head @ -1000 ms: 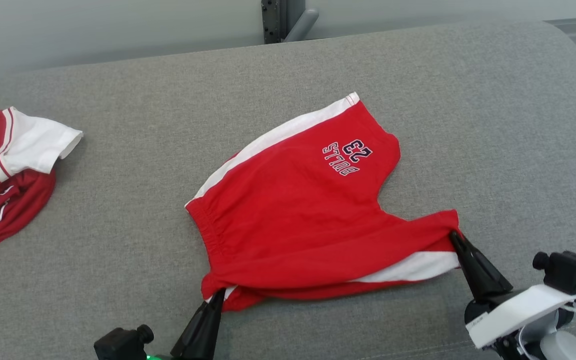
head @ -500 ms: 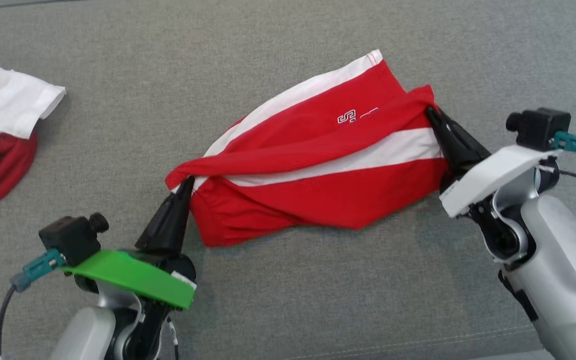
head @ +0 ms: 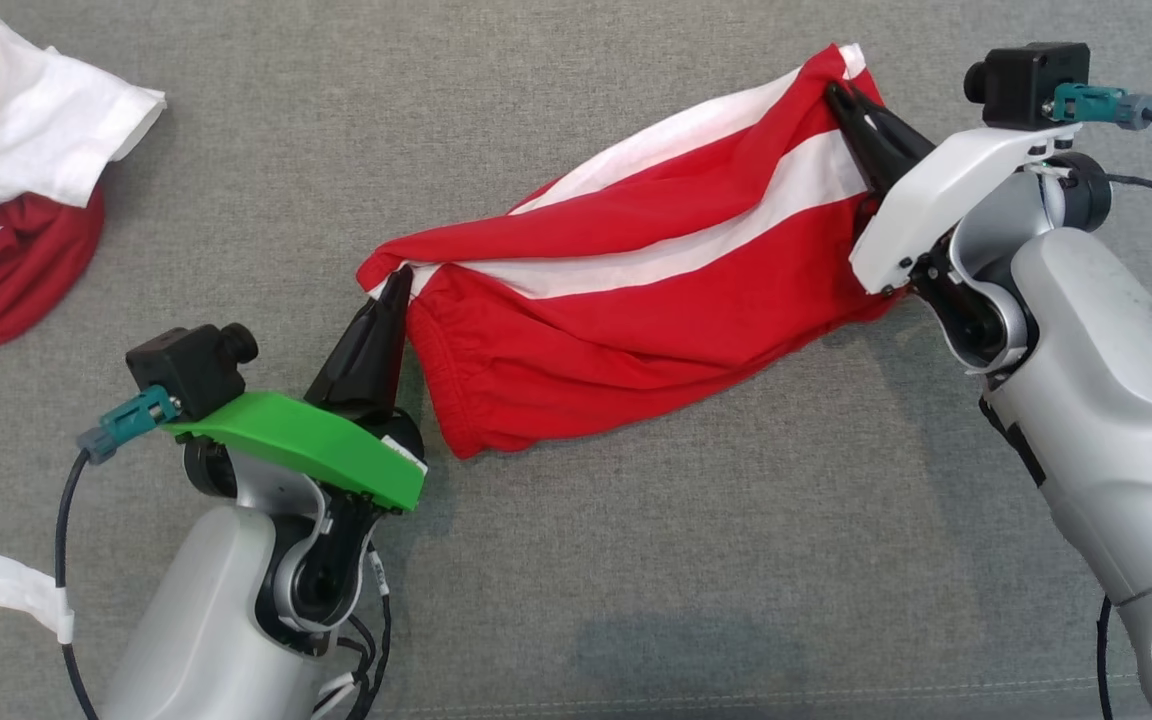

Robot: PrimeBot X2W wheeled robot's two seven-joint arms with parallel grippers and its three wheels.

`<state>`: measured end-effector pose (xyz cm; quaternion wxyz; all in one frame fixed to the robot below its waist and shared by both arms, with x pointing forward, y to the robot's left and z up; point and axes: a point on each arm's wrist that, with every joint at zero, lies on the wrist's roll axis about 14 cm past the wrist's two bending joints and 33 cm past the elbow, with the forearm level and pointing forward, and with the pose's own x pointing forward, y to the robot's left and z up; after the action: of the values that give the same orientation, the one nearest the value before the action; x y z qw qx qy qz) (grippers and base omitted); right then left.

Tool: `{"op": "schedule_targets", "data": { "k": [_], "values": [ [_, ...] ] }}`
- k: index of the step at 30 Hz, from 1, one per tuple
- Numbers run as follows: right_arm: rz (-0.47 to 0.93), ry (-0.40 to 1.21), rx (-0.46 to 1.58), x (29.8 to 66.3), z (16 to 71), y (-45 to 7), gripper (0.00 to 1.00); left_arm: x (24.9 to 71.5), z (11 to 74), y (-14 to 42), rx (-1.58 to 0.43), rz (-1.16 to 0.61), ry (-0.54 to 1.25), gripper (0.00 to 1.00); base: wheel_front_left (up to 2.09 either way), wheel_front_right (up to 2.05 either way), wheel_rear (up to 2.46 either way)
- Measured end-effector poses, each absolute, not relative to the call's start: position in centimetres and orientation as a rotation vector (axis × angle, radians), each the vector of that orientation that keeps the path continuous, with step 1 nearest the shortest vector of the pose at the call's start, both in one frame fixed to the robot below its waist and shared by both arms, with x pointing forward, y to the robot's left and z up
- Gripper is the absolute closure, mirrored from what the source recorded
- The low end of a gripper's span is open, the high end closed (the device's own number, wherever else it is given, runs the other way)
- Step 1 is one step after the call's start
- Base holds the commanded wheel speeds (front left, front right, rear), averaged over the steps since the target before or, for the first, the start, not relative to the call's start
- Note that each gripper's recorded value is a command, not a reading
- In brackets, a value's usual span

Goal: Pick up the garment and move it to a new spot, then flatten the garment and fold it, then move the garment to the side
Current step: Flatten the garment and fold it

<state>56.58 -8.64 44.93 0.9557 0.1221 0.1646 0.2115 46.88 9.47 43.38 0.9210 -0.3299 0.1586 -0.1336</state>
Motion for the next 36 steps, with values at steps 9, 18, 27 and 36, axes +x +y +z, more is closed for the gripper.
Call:
{"op": "schedule_targets", "data": {
  "k": [9,18,27,36],
  "values": [
    [0.404,0.353,0.210,58.7,44.3,-9.0,1.00,47.1,43.2,9.7,-0.673,-0.240,0.299,1.00,0.00,0.00,0.00],
    [0.372,0.395,0.193,58.1,42.1,-9.5,1.00,46.6,41.9,9.1,-0.647,-0.239,0.338,1.00,0.00,0.00,0.00],
    [0.366,0.273,0.165,57.8,44.3,-10.0,0.00,46.2,42.2,9.6,-0.504,-0.259,0.298,0.00,0.00,0.00,0.00],
    [0.303,0.130,0.168,54.4,47.6,-14.0,0.00,42.6,44.6,11.5,-0.367,-0.202,0.162,0.00,0.00,0.00,0.00]
  ]
}}
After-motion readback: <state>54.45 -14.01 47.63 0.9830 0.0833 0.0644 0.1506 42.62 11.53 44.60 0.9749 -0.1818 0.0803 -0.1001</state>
